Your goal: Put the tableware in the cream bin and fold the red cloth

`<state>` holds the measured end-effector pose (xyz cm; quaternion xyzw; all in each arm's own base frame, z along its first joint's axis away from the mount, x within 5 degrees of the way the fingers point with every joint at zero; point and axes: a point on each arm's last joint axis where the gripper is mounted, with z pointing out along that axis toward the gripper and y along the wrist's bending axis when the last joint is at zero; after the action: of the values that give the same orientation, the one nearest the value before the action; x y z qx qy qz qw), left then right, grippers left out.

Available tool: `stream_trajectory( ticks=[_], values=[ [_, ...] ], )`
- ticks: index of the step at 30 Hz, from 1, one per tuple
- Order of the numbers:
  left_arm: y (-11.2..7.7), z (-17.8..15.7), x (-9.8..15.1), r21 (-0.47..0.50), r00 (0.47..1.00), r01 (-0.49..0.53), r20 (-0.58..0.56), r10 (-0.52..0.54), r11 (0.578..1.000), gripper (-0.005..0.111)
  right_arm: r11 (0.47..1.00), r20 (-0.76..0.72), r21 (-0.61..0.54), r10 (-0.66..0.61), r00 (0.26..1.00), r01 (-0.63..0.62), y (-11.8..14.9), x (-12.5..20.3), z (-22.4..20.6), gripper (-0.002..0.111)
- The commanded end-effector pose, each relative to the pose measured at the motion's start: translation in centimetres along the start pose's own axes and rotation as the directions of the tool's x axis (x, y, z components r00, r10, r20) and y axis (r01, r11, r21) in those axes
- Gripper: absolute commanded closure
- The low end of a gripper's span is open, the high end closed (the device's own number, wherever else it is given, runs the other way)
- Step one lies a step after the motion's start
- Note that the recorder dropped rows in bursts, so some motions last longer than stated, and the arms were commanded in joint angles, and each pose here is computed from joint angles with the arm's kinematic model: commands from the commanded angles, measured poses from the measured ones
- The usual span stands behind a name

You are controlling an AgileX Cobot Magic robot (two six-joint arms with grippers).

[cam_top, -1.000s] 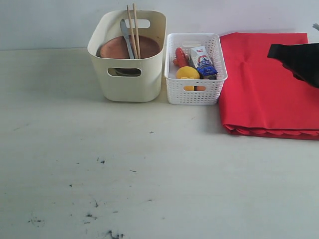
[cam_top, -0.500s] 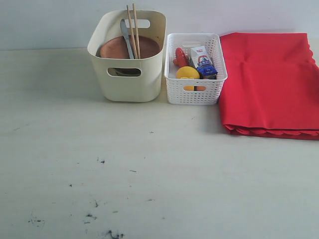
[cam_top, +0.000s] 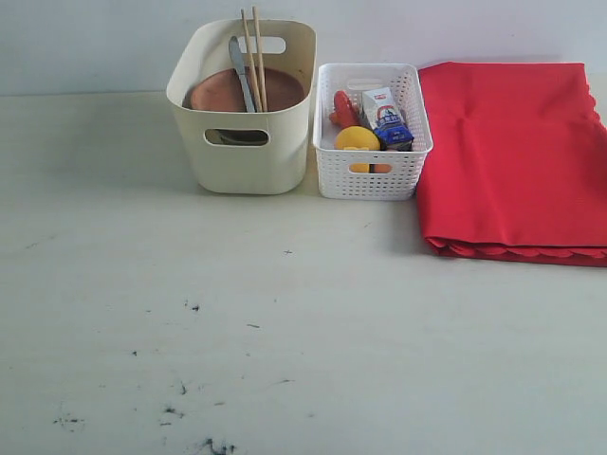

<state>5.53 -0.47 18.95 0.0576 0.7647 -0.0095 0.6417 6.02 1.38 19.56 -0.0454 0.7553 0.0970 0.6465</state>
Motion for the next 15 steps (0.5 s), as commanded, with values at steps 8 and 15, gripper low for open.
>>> stream_trajectory(
  ticks=[8, 15],
  values=[
    [-0.01, -0.04, -0.03, 0.003, 1.0, 0.0, 0.008, 0.0, 1.0, 0.104, 0.998, -0.004, 0.005, -0.063, 0.998, 0.063, -0.07, 0.28, -0.22, 0.108],
    [-0.01, -0.04, -0.03, 0.003, 1.0, 0.0, 0.008, 0.0, 1.0, 0.104, 0.998, -0.002, 0.005, -0.059, 0.998, 0.059, -0.06, 0.25, -0.22, 0.108]
  ],
)
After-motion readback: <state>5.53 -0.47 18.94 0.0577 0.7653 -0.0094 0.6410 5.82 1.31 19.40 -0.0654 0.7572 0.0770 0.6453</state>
